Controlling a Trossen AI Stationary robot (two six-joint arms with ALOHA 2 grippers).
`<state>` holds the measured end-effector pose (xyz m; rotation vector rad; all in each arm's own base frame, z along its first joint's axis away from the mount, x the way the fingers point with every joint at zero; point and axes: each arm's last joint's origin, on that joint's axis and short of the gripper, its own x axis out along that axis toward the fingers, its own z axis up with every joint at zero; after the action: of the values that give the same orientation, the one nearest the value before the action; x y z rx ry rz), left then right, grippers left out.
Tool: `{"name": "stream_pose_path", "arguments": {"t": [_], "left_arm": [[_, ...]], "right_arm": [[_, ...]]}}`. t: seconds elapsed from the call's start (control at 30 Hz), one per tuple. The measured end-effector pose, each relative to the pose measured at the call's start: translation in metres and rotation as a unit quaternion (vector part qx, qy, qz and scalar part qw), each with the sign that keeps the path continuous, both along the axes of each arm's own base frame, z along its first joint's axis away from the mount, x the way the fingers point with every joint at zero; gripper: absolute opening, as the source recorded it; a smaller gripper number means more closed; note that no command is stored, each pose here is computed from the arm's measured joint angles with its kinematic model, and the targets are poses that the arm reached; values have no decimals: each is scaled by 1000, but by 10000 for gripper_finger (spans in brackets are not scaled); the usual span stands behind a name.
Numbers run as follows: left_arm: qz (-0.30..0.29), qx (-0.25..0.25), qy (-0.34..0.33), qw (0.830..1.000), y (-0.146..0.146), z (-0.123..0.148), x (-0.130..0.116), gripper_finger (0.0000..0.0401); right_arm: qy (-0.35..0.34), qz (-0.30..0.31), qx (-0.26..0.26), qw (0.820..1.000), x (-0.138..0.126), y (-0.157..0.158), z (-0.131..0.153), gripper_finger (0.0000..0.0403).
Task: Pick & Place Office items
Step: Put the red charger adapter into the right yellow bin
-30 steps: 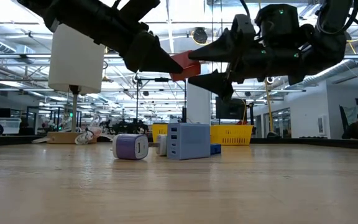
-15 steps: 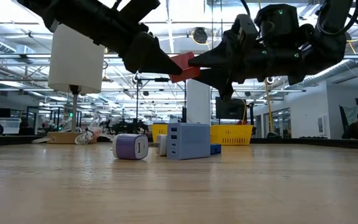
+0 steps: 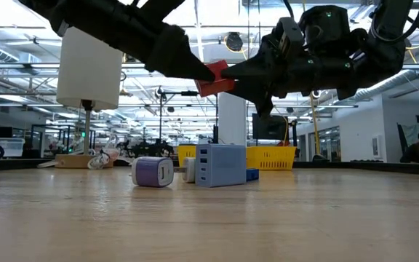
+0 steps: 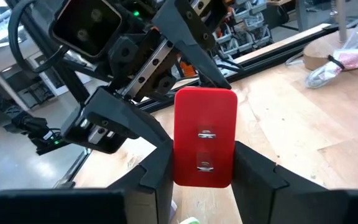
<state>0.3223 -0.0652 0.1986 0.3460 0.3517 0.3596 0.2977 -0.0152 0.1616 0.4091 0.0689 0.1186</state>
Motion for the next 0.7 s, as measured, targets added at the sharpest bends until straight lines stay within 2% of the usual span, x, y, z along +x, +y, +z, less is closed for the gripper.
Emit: {"name": "stream_pose_path", "arguments": {"t": [0.37, 0.53, 0.7], "left_arm": [[0, -49, -22, 999, -3, 5, -3, 243], [-54, -105, -14, 993, -4, 24, -16, 243], [-66, -113, -14, 991, 2, 53, -40, 243]], "right_arm": [[5, -4, -2, 1000, 0, -2, -1, 116], [8, 13, 7, 1000, -2, -5, 0, 116], [9, 29, 4, 1000, -7, -4, 9, 116]]}}
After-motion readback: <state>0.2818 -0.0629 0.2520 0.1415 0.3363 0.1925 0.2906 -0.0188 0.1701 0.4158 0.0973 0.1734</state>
